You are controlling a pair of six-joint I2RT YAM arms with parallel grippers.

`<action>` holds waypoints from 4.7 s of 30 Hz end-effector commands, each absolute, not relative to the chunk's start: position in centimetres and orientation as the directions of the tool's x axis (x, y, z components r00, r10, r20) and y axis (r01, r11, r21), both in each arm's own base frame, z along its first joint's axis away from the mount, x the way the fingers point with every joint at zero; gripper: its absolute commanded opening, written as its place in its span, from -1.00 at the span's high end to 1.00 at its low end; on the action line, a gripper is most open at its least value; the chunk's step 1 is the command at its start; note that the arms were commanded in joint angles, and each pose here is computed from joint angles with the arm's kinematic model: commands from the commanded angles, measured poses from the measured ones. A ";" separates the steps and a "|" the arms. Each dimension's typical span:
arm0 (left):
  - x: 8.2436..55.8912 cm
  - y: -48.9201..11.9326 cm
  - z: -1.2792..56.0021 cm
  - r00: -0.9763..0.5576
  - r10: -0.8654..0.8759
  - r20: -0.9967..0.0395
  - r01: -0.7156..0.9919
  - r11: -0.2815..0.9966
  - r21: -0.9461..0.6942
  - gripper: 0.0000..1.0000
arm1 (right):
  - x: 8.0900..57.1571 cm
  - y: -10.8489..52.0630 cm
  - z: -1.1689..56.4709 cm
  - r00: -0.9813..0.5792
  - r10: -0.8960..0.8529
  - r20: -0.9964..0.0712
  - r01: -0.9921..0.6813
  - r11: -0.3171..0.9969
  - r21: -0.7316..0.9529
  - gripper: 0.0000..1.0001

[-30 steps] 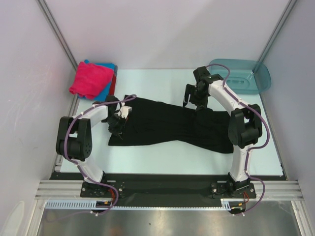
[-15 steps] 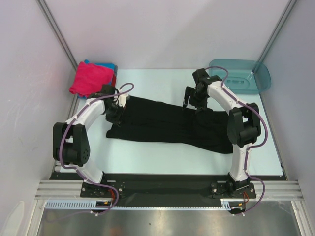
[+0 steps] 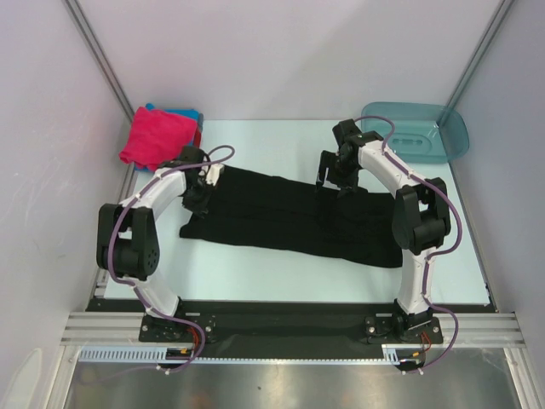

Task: Fold and stack the t-shirts
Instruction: Fold the tshirt

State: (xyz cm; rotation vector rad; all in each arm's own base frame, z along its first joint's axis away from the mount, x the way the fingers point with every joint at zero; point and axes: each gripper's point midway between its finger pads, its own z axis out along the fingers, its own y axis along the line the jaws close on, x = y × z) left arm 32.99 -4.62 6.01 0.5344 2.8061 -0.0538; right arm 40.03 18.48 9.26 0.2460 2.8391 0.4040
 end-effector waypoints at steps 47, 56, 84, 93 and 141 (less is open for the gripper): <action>36.8 -2.8 8.5 -0.868 0.306 -0.390 0.176 0.926 0.334 -0.24 | 39.0 17.9 8.1 -0.956 0.219 -0.195 0.160 0.947 0.278 -0.53; 39.3 -7.1 12.0 -0.806 0.282 -0.520 0.238 0.959 0.151 -1.00 | 37.7 15.7 9.6 -0.932 0.259 -0.253 0.208 0.955 0.214 -0.49; 43.3 -19.5 5.5 -0.815 0.423 -0.397 0.516 0.841 -0.164 -0.99 | 31.0 9.4 5.9 -0.879 0.343 -0.331 0.358 0.934 0.017 0.39; 41.3 -18.2 2.9 -0.862 0.418 -0.285 0.475 0.864 -0.167 -0.99 | 32.0 9.0 0.5 -0.913 0.332 -0.237 0.354 0.934 -0.055 0.43; 18.1 -19.7 12.6 -0.990 0.106 0.089 0.025 0.768 -0.640 -0.99 | 48.9 27.6 -0.5 -0.996 0.077 -0.041 0.034 0.778 0.627 -0.08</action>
